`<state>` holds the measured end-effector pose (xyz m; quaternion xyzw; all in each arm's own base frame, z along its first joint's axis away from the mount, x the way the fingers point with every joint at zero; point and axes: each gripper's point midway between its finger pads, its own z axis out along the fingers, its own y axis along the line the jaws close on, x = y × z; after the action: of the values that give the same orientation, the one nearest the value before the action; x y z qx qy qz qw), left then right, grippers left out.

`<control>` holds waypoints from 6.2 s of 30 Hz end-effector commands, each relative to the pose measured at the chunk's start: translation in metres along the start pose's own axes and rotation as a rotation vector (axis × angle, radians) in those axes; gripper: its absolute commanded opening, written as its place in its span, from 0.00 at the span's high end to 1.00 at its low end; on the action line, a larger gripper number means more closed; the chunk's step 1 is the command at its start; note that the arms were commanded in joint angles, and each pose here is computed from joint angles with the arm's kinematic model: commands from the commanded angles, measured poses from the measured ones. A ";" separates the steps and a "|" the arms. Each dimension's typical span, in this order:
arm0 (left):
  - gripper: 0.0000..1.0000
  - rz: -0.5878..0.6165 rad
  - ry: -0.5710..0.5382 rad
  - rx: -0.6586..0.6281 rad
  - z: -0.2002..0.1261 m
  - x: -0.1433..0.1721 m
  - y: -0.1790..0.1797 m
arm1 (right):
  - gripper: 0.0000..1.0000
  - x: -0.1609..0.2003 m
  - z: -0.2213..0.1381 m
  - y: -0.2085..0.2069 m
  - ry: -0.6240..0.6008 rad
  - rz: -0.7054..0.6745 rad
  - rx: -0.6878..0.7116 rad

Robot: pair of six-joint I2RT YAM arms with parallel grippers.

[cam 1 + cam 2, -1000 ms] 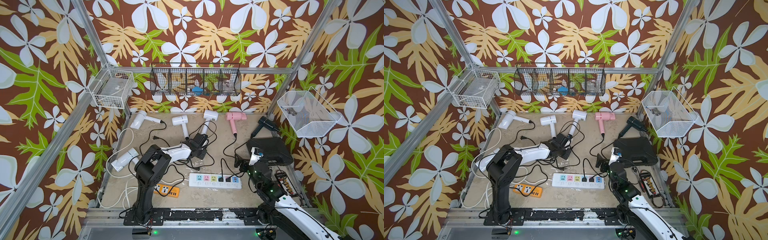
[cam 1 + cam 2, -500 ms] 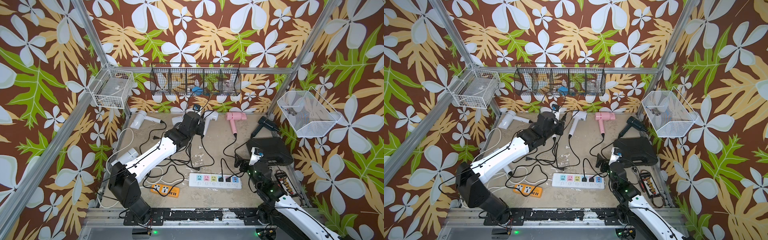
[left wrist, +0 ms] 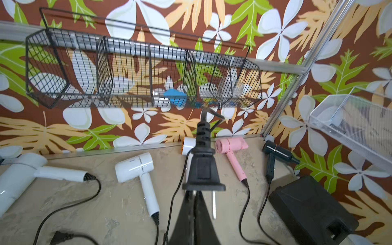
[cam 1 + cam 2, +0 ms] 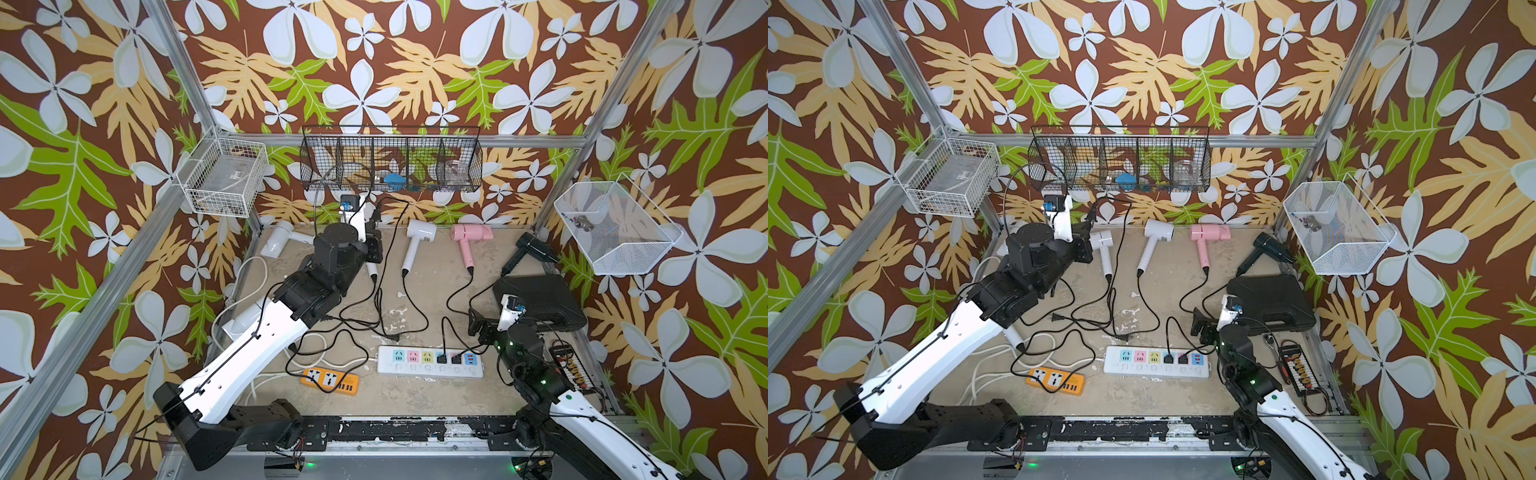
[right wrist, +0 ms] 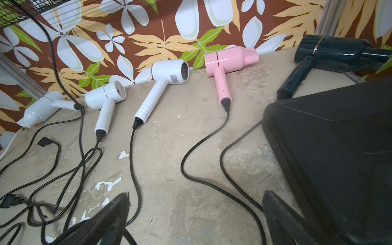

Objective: Charge the blow dryers
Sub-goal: Pick up the plug from the center of the board, then insert the plug into the socket.

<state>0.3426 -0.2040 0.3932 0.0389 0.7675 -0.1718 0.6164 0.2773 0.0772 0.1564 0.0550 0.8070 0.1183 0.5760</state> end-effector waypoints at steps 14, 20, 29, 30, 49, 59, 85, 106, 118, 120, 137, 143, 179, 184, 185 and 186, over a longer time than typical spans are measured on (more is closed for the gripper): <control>1.00 -0.181 -0.029 0.197 -0.025 0.115 0.012 | 0.00 -0.045 -0.022 0.080 0.099 -0.024 -0.353; 1.00 -0.171 -0.072 0.221 -0.034 0.145 0.021 | 0.00 -0.064 -0.039 0.135 0.259 -0.023 -0.595; 1.00 -0.084 -0.104 0.198 -0.039 0.175 0.037 | 0.00 -0.076 -0.048 0.188 0.507 0.059 -0.820; 1.00 -0.082 -0.107 0.202 -0.040 0.175 0.036 | 0.00 -0.076 -0.048 0.193 0.531 0.064 -0.844; 1.00 -0.023 -0.048 0.277 -0.031 0.191 0.014 | 0.43 -0.030 -0.032 0.253 0.803 -0.025 -0.942; 1.00 0.046 -0.017 0.318 -0.028 0.201 -0.009 | 0.56 -0.019 -0.025 0.260 0.844 -0.015 -0.981; 1.00 0.140 -0.015 0.343 -0.033 0.207 -0.032 | 0.59 0.005 0.012 0.256 0.928 -0.006 -0.934; 1.00 0.148 -0.007 0.356 -0.033 0.210 -0.036 | 0.72 0.005 0.011 0.261 0.948 0.033 -1.008; 0.82 0.133 0.016 0.367 -0.030 0.214 -0.040 | 1.00 0.007 0.018 0.251 0.913 -0.066 -0.948; 0.63 0.123 0.020 0.369 -0.029 0.215 -0.041 | 1.00 0.008 0.022 0.245 0.894 -0.102 -0.912; 0.11 -0.044 0.045 0.240 -0.012 0.211 0.001 | 1.00 0.020 0.034 0.215 0.749 -0.356 -0.798; 0.07 -0.145 0.084 0.185 0.001 0.215 0.026 | 1.00 0.027 0.020 0.214 0.626 -0.591 -0.803; 0.07 -0.296 0.097 0.067 0.008 0.220 0.079 | 1.00 0.132 -0.017 0.180 0.711 -1.232 -0.878; 0.07 -0.297 0.096 0.070 0.008 0.219 0.079 | 1.00 0.143 -0.023 0.180 0.730 -1.222 -0.924; 0.06 -0.296 0.097 0.070 0.008 0.219 0.079 | 1.00 0.144 -0.023 0.180 0.725 -1.218 -0.927; 0.06 -0.297 0.095 0.071 0.008 0.219 0.079 | 1.00 0.144 -0.022 0.181 0.718 -1.216 -0.930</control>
<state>0.3194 -0.1664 0.1628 -0.0443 0.7888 -0.2844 0.5430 0.2027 0.2784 0.0770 -0.6693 0.7048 0.1076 0.2090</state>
